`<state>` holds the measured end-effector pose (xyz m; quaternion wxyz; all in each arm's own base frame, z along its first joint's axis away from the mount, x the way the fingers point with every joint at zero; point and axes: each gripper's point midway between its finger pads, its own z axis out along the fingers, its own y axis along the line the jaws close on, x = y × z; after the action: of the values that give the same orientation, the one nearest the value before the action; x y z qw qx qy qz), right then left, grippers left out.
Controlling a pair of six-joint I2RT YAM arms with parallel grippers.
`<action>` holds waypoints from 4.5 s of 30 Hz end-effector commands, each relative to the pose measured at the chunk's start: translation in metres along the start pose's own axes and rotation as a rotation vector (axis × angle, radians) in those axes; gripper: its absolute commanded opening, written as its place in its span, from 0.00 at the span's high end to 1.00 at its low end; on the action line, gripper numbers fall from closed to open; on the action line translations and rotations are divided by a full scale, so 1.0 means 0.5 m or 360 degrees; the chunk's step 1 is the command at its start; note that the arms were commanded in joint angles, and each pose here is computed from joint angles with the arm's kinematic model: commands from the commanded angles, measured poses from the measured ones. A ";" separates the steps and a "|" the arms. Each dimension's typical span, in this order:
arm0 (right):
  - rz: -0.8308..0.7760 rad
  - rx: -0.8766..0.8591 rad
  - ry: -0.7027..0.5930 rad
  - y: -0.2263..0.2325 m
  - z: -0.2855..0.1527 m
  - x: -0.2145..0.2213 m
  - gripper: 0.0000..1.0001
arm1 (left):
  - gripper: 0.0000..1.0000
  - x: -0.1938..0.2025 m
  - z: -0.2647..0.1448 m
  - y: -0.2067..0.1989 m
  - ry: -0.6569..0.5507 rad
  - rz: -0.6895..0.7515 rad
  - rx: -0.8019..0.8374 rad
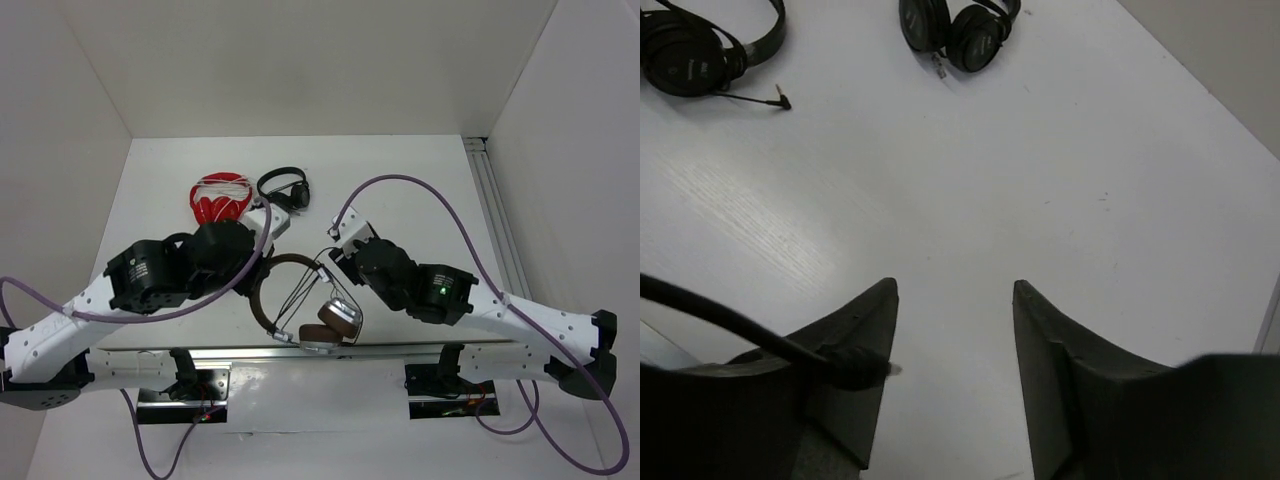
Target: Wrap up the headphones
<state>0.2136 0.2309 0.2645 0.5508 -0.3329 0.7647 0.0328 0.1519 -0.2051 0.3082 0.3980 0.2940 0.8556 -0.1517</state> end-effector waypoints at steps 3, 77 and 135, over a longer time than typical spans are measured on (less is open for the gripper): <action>0.0186 0.0089 -0.0127 -0.045 -0.024 -0.032 0.35 | 1.00 -0.051 -0.026 0.114 -0.0147 -0.0358 -0.0351; 0.0479 -0.0341 -0.0214 0.106 -0.057 -0.058 0.00 | 0.05 0.489 0.092 0.744 -0.0014 -0.2752 -0.1432; 0.1217 -0.0092 -0.0232 -0.193 -0.340 0.039 0.00 | 0.00 0.257 -0.159 0.259 -0.0802 -0.1349 -0.0896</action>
<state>0.1177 0.0757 0.3513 0.5409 -0.0424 0.7818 0.3075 0.1188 -0.0178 0.2479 0.5340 -0.2499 0.7962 -0.1358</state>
